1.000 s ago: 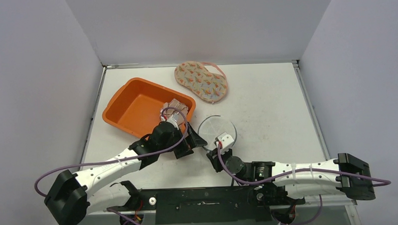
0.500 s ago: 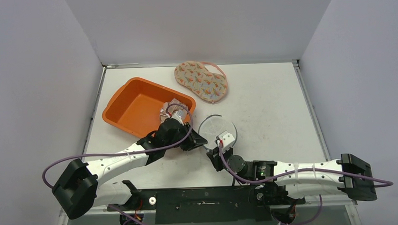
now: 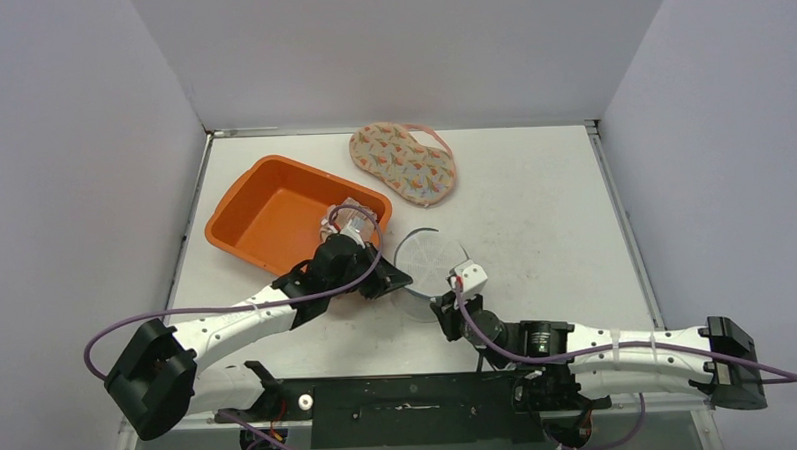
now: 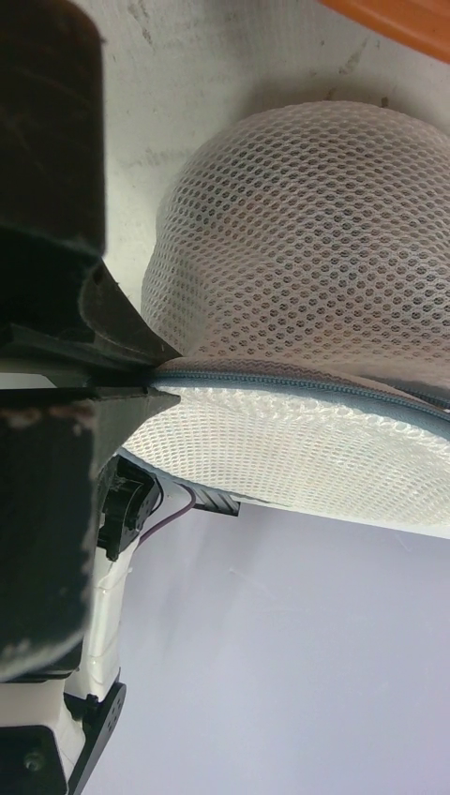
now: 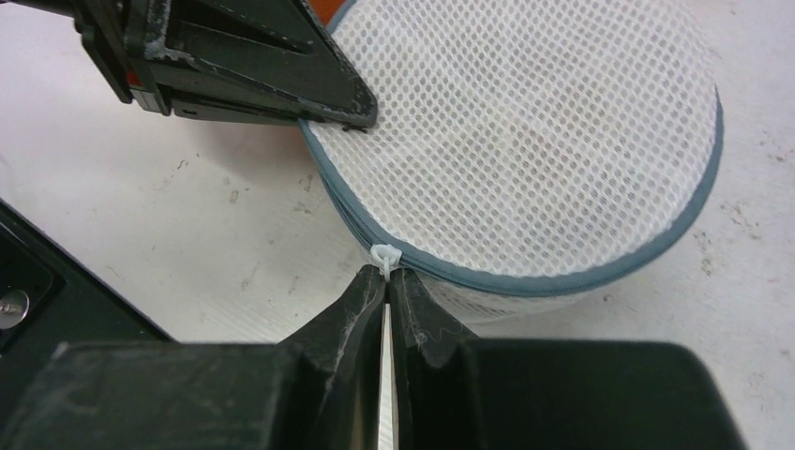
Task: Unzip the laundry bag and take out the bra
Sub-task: Unzip the laundry bag at the center of the board.
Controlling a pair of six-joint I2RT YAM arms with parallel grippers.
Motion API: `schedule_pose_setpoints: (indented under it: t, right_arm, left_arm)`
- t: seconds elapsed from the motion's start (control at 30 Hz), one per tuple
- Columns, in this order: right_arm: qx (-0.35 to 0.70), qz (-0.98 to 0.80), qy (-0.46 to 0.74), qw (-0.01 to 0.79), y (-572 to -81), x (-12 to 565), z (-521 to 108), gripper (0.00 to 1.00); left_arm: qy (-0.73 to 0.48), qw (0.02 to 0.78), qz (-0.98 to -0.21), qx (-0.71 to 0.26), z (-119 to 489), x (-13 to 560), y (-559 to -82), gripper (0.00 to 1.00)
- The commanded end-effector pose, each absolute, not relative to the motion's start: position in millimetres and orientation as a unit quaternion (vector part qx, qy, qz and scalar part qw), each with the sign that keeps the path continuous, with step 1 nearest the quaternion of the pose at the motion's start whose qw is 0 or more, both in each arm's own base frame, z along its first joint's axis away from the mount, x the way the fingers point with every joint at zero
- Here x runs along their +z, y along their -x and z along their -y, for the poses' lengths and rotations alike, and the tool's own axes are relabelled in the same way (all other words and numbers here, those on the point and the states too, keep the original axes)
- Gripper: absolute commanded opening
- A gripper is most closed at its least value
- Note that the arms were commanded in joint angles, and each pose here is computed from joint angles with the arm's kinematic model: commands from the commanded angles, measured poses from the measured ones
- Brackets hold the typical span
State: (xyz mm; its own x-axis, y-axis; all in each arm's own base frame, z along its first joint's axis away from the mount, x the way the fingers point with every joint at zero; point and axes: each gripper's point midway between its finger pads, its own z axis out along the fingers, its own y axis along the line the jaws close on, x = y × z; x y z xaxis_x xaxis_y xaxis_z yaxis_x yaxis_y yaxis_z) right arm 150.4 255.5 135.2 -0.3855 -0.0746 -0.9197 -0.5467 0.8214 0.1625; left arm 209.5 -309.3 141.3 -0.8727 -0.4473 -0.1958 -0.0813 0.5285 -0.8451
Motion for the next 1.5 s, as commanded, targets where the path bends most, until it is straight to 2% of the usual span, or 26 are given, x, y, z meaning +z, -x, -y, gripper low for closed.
schedule_pose_setpoints:
  t: [0.0, 0.23, 0.47, 0.53, 0.57, 0.6, 0.67, 0.8, 1.0, 1.1, 1.33, 1.47]
  right_arm:
    - [0.209, -0.805, 0.148, 0.536, -160, 151, -240, 0.05]
    - [0.156, -0.819, 0.097, 0.544, -169, 143, -214, 0.05]
    - [0.188, -0.809, 0.128, 0.542, -162, 149, -225, 0.05]
    - [0.215, -0.8, 0.14, 0.543, -158, 155, -236, 0.05]
    - [0.225, -0.796, 0.149, 0.542, -155, 157, -241, 0.05]
    - [0.237, -0.791, 0.152, 0.543, -153, 159, -246, 0.05]
    - [0.252, -0.787, 0.156, 0.541, -151, 161, -254, 0.05]
    - [0.266, -0.781, 0.154, 0.544, -152, 165, -267, 0.05]
    - [0.274, -0.774, 0.171, 0.544, -153, 169, -288, 0.05]
    - [0.272, -0.775, 0.183, 0.541, -155, 167, -299, 0.05]
    - [0.284, -0.772, 0.194, 0.534, -157, 164, -315, 0.05]
    - [0.298, -0.772, 0.194, 0.527, -154, 166, -320, 0.05]
  left_arm:
    - [0.15, 0.234, -0.837, -0.472, 308, 160, -223, 0.0]
    - [0.135, 0.234, -0.839, -0.473, 310, 162, -223, 0.0]
    - [0.061, 0.241, -0.846, -0.473, 323, 178, -226, 0.0]
    - [0.031, 0.245, -0.843, -0.478, 332, 191, -231, 0.07]
    - [0.017, 0.235, -0.851, -0.47, 333, 189, -230, 0.12]
    - [0.006, 0.232, -0.851, -0.471, 337, 194, -233, 0.24]
    - [-0.005, 0.225, -0.857, -0.464, 341, 199, -236, 0.61]
    - [0.016, 0.241, -0.878, -0.413, 320, 199, -240, 0.98]
    - [0.069, 0.251, -0.889, -0.377, 264, 190, -217, 0.96]
    - [0.093, 0.242, -0.883, -0.392, 251, 188, -198, 0.96]
    - [0.138, 0.218, -0.839, -0.478, 267, 191, -185, 0.96]
    - [0.121, 0.207, -0.846, -0.476, 291, 190, -188, 0.96]
